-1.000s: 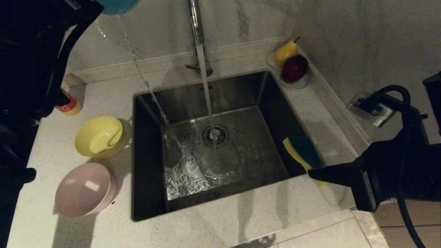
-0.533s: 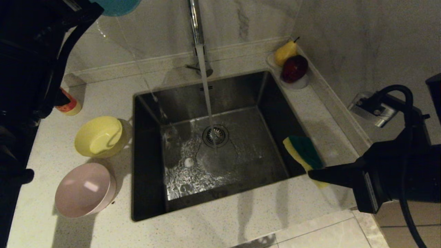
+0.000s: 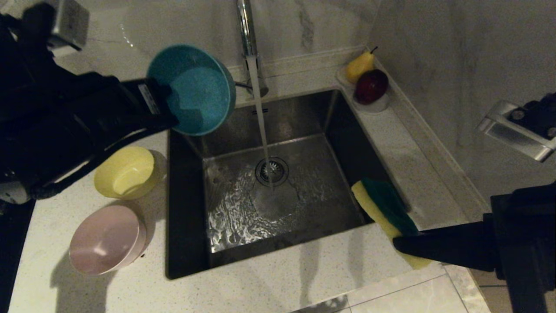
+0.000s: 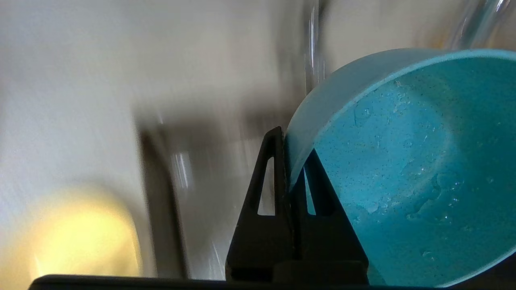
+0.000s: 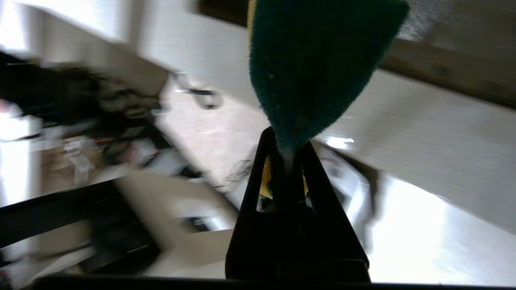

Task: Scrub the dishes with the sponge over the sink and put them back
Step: Wash the bowl, then wipe the bowl

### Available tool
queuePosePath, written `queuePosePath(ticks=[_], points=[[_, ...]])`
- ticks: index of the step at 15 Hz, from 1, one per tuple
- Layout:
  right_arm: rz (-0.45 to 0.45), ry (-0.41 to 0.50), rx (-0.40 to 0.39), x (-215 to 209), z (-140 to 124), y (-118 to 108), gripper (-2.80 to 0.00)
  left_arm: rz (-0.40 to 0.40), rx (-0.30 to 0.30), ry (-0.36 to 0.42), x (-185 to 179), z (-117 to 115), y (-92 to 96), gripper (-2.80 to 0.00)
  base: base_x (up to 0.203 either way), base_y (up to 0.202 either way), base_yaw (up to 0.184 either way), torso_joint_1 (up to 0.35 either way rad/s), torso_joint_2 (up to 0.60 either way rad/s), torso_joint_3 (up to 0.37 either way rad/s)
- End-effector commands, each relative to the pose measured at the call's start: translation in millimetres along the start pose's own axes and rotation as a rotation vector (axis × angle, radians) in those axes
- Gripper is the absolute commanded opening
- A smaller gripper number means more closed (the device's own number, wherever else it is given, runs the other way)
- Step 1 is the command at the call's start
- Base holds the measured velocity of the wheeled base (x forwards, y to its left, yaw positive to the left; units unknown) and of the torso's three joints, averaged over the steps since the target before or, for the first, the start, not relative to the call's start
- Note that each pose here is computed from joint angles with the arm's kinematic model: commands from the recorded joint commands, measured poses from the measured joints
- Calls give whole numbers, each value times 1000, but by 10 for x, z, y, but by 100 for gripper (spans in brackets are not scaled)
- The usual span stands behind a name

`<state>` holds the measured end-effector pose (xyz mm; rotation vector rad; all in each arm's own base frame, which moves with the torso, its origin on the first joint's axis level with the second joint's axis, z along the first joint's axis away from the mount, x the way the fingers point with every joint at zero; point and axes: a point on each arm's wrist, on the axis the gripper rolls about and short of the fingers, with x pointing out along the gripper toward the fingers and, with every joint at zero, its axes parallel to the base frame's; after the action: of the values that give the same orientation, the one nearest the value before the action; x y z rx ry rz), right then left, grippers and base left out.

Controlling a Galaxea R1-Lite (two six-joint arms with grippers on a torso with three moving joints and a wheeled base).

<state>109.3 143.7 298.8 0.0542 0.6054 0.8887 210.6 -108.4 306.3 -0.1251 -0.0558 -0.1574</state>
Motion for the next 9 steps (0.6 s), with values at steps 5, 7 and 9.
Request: queuePosePath(ticks=[5, 7, 9], points=[[315, 92, 60, -219, 282, 261, -280, -55, -52, 283, -109, -318, 22, -280, 0, 0, 0, 0, 0, 0], [377, 164, 127, -145, 401, 304, -280, -14, -42, 274, -83, -326, -15, -280, 0, 0, 0, 0, 0, 0], [404, 215, 193, 0, 467, 311, -280, 28, -23, 257, -16, -353, -142, -280, 0, 0, 0, 0, 0, 0]])
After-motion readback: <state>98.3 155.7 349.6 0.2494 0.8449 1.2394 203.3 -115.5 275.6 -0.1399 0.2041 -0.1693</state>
